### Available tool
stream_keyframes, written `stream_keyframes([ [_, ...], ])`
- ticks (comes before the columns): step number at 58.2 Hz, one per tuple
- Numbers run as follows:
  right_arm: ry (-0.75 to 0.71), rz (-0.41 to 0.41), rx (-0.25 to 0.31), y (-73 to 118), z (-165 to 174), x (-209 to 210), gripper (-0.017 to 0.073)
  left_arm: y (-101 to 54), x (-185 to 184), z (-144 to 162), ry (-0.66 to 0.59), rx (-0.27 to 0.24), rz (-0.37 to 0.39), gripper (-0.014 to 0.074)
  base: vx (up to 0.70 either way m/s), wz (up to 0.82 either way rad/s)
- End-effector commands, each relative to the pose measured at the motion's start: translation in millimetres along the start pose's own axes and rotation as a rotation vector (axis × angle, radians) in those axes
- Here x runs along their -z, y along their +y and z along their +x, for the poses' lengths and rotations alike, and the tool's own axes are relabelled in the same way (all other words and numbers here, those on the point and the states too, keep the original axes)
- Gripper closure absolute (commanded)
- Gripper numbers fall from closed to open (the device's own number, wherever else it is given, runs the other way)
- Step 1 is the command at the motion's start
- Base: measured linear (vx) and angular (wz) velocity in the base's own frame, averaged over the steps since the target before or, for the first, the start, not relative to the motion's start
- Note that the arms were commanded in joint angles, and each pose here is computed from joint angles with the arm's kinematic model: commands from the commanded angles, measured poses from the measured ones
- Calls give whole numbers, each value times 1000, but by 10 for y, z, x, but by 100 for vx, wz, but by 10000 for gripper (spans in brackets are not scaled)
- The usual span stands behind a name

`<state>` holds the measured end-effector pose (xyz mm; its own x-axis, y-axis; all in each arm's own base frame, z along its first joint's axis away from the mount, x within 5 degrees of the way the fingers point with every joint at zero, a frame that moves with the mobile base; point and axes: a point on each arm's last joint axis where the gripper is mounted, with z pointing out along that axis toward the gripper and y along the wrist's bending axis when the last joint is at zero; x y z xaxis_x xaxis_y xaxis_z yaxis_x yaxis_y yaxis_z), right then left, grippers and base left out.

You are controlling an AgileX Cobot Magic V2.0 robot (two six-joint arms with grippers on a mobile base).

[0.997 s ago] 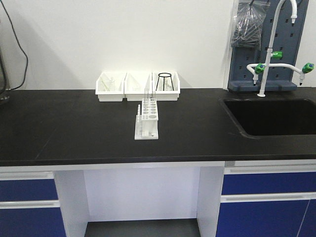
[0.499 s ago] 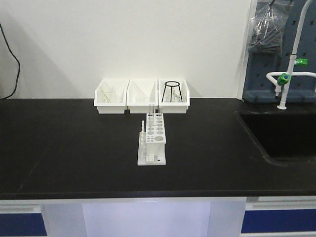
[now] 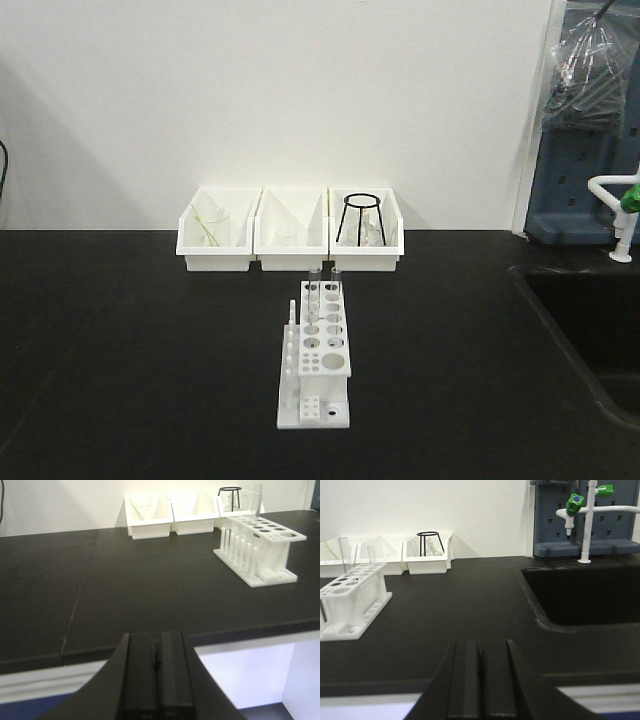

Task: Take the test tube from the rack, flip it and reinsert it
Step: 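Drive the base forward toward the white test-tube rack on the bench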

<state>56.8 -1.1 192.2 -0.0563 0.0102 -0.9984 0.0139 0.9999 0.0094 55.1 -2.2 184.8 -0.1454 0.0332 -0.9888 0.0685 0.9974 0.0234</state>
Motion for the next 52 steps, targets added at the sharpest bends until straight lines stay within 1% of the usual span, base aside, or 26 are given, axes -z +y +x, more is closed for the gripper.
stream_keyframes([
  [1,-92,0,17,3,-72,12,570,-11,13,-89,-91,11,13,599,38,1],
  [32,-92,0,17,3,-72,12,570,-11,13,-89,-91,11,13,599,34,2],
  [52,-92,0,17,3,-72,12,570,-11,13,-89,-91,11,13,599,23,-2],
])
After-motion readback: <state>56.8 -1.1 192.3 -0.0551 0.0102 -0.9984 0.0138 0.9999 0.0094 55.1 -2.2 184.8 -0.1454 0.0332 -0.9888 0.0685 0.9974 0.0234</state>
